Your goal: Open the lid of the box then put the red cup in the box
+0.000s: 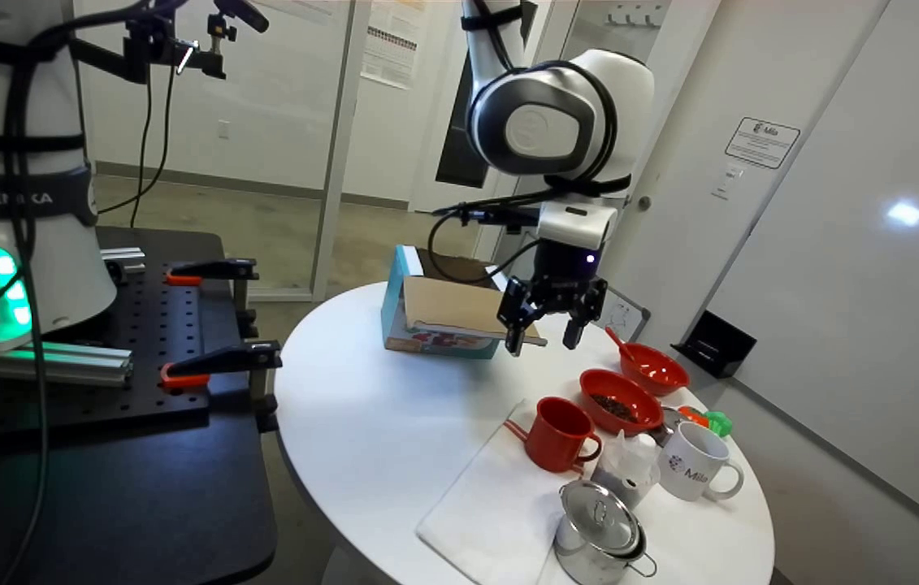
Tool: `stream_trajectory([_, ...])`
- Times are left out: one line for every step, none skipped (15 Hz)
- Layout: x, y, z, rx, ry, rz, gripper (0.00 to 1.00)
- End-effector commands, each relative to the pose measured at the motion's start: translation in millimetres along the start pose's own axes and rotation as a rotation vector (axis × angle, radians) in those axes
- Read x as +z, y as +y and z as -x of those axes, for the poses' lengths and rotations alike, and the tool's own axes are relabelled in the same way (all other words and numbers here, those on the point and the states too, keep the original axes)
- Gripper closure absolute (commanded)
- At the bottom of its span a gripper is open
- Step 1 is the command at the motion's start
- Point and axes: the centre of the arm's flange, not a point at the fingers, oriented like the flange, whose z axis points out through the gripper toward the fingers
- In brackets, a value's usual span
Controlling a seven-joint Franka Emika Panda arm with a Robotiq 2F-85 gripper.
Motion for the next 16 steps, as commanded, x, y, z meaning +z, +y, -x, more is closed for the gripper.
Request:
stream_trajectory([20, -27, 6, -0.002, -0.008, 0.021, 0.0])
stream_trajectory([25, -31, 9, -0.008, -0.007, 0.023, 0.0])
stream_trajectory([31, -36, 10, -0.012, -0.007, 0.027, 0.0])
stream_trajectory([36, -40, 11, -0.013, -0.008, 0.03, 0.0])
stream_trajectory([42, -44, 10, -0.011, -0.009, 0.034, 0.0])
stream_trajectory([47, -48, 9, -0.006, -0.006, 0.041, 0.0])
stream_trajectory([52, -51, 7, -0.003, -0.009, 0.049, 0.0])
stream_trajectory([57, -53, 4, 0.002, -0.007, 0.057, 0.0])
stream_trajectory([64, -54, 1, 0.01, -0.007, 0.07, 0.0])
stream_trajectory([70, -55, -2, 0.016, -0.011, 0.081, 0.0])
stream_trajectory([76, -55, -5, 0.023, -0.013, 0.094, 0.0])
stream_trajectory([81, -56, -8, 0.029, -0.014, 0.104, 0.0])
stream_trajectory([88, -57, -10, 0.033, -0.02, 0.115, 0.0])
stream_trajectory([92, -57, -11, 0.036, -0.025, 0.125, 0.0])
stream_trajectory([97, -58, -12, 0.039, -0.03, 0.132, 0.0])
stream_trajectory([101, -59, -13, 0.042, -0.037, 0.14, 0.0])
